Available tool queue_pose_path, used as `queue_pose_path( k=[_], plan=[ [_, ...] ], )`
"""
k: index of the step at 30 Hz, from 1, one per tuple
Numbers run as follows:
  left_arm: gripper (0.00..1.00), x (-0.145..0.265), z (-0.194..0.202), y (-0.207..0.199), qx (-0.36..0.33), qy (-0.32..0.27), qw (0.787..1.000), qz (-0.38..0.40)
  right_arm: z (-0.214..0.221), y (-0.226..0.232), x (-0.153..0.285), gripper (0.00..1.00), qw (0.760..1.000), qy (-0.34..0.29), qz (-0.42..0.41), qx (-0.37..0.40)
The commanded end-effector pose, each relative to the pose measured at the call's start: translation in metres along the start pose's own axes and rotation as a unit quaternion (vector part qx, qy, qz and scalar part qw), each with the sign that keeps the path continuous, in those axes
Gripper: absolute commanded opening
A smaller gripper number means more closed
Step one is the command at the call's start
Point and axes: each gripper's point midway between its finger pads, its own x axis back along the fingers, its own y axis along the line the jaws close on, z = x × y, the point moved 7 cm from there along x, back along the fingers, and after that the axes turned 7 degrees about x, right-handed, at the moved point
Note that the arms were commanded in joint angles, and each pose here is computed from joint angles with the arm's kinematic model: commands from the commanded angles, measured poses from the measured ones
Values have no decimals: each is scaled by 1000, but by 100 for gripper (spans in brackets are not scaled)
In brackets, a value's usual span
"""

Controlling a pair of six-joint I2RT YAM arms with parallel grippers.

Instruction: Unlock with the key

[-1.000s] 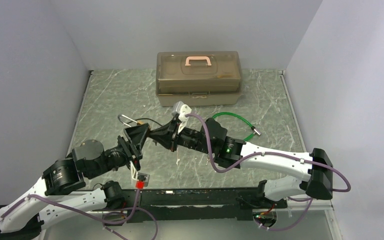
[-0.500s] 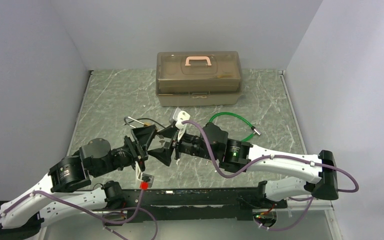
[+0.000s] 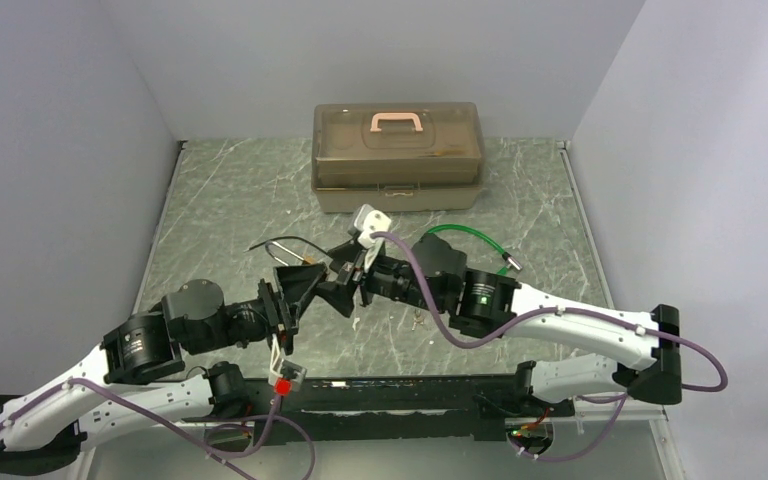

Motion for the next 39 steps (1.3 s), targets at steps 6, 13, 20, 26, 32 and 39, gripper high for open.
queue_pose_path(
  k=[6, 13, 20, 26, 32, 39],
  plan=[
    [0, 0, -19, 24, -16, -75, 995, -57, -54, 5, 53, 70, 990, -124, -68, 13],
    [0, -2, -18, 24, -17, -67, 996, -53, -46, 2, 49, 74, 995, -83, -53, 1],
    [0, -4, -15, 22, -8, -54, 997, -46, -8, 6, 20, 75, 998, -3, -69, 4],
    [0, -5, -16, 26, -17, -59, 997, -54, -10, 0, 11, 64, 999, -34, -40, 13],
    [0, -6, -17, 25, -25, -65, 996, -50, -15, -9, 6, 48, 997, -70, 9, 3],
    [5, -7, -18, 22, -34, -66, 996, -48, -9, -5, -3, 0, 998, -60, -8, 3]
  ],
)
